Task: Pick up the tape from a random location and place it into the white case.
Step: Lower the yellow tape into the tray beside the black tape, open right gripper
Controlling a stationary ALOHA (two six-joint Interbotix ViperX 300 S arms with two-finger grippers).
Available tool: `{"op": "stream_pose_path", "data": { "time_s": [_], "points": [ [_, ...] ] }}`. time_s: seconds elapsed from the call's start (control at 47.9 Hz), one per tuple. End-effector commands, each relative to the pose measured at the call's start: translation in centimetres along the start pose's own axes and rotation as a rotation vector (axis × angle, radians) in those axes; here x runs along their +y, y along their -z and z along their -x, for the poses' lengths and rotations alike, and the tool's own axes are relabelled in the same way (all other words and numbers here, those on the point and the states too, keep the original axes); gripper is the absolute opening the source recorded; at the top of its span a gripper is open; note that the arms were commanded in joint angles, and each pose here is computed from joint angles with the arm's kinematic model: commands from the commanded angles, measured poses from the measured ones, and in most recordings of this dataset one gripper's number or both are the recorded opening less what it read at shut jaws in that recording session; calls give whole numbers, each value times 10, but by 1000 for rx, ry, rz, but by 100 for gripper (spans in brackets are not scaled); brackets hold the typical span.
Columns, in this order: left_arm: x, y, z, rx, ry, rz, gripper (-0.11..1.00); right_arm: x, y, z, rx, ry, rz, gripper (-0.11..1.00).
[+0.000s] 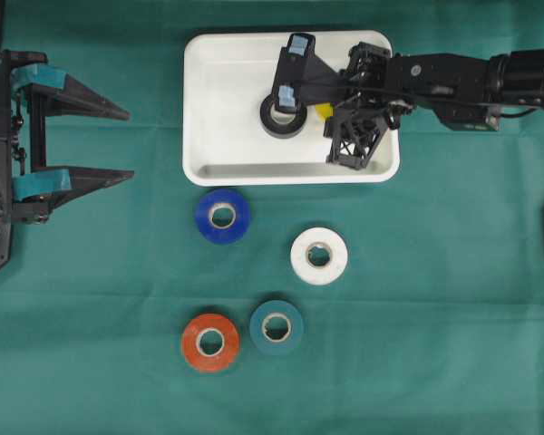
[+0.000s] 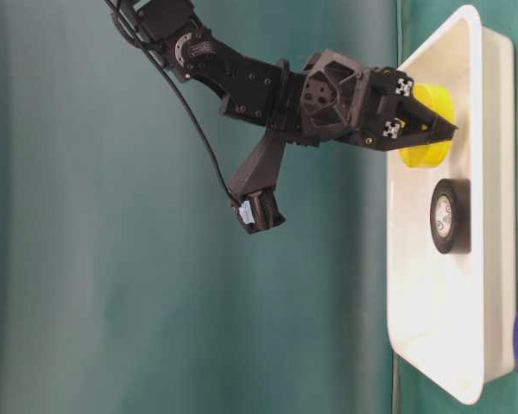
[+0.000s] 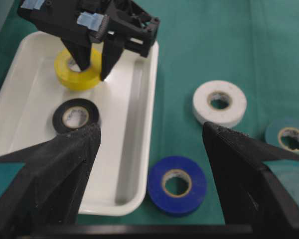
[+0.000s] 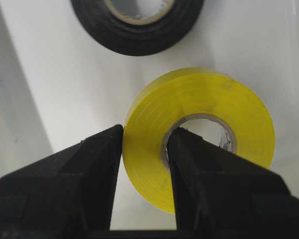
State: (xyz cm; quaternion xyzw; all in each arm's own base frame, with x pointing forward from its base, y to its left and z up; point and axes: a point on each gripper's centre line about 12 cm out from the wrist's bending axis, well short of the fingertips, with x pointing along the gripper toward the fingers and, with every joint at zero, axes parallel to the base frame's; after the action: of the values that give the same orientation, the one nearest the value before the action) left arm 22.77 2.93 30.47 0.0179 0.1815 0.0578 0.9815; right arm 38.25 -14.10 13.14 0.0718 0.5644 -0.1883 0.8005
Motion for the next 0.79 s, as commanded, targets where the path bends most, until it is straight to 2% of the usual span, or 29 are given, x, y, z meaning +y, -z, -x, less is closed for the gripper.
{"op": "stream_pose_path", "data": {
  "time_s": [0.0, 0.501, 0.668, 0.73, 0.772],
  "points": [
    [0, -8, 1, -23, -1, 3, 82, 1, -7, 9, -38, -5, 0, 31],
    [0, -9, 2, -25, 0, 1, 82, 1, -5, 8, -29, -3, -3, 33],
    [0, -9, 2, -25, 0, 1, 82, 0, -4, 9, -21, 4, -2, 79],
    [0, -8, 2, -23, 0, 1, 82, -1, -4, 9, -23, 6, 0, 90],
    [0, -8, 2, -21, -1, 1, 82, 0, -4, 10, -23, 5, -1, 90]
  ]
}}
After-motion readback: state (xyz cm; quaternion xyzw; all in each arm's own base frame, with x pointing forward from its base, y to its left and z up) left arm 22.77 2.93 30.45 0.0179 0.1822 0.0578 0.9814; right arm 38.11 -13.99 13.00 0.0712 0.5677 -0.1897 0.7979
